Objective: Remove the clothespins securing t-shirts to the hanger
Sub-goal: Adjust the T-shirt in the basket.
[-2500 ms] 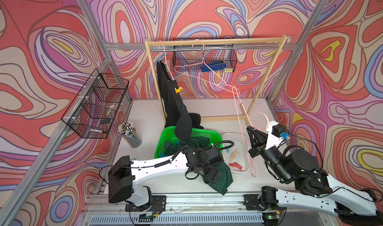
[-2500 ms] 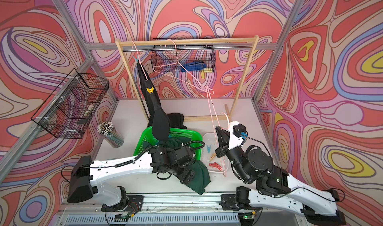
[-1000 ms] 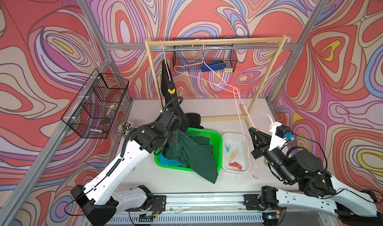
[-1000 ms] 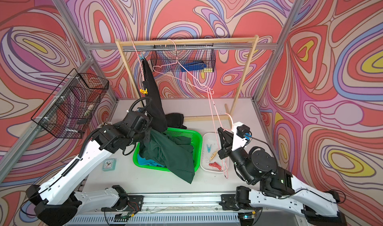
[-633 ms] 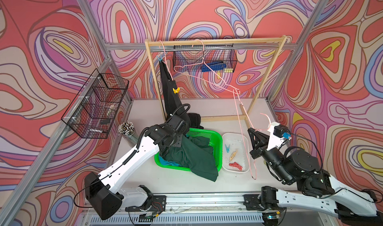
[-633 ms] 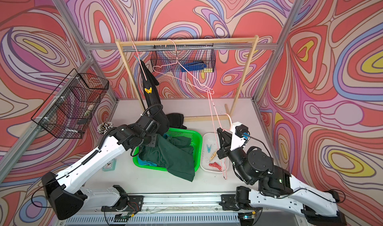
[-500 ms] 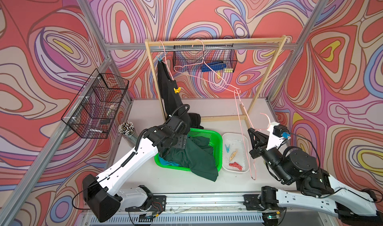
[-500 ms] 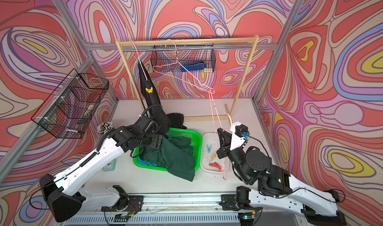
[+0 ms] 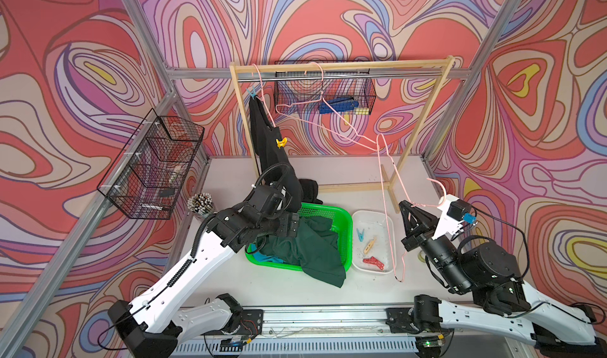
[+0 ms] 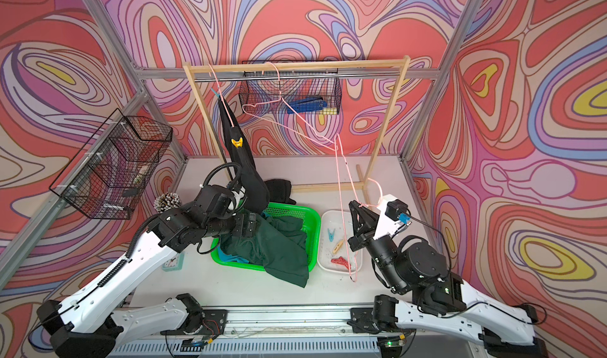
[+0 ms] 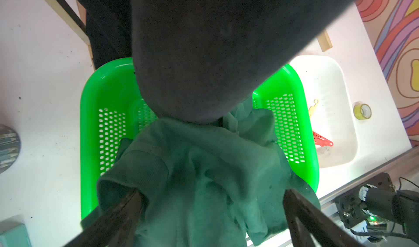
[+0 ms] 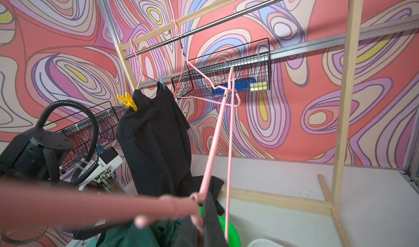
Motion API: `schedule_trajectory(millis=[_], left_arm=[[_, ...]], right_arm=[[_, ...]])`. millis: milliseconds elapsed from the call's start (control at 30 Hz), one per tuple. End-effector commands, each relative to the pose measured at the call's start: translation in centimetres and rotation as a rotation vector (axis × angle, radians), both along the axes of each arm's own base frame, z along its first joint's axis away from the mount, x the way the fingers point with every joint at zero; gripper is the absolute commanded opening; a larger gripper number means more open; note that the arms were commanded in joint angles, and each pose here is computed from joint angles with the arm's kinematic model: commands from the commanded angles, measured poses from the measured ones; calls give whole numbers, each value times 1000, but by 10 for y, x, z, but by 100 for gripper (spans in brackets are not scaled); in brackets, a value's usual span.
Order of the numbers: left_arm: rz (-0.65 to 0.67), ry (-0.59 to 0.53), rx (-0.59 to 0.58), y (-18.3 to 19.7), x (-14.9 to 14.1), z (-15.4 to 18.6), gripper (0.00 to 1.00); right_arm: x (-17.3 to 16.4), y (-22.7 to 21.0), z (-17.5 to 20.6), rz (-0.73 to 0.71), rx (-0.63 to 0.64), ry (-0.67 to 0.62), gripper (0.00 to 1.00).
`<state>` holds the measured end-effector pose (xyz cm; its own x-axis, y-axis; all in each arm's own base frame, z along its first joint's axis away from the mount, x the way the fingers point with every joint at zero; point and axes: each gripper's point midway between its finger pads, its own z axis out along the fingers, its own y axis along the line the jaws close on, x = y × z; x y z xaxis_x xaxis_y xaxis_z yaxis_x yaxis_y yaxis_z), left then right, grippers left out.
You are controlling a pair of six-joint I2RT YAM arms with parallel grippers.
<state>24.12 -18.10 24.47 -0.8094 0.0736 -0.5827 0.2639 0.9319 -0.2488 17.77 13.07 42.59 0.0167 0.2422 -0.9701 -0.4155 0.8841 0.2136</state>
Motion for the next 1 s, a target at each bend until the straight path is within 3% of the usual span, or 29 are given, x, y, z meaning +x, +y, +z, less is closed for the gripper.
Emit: schedule_trajectory(millis=[0,200,467,633,967], left_arm=[[-54,-7,-57,-21,-3,12,100],[-164,10,-133,-65,-20,36,100],[-311,53,-384,-117,-46,67,99],[-385,30,-458,-133,-62,86,93],[-633,46,-714,-187,-115,143,71]], right_arm=[[1,-6,21,-28,30,-30,0],[10,-14,32,-129,21,-20,0],[21,-23,41,-273,11,20,0],[27,-23,47,-354,-39,47,0],[33,-13,61,-386,-83,48,0]])
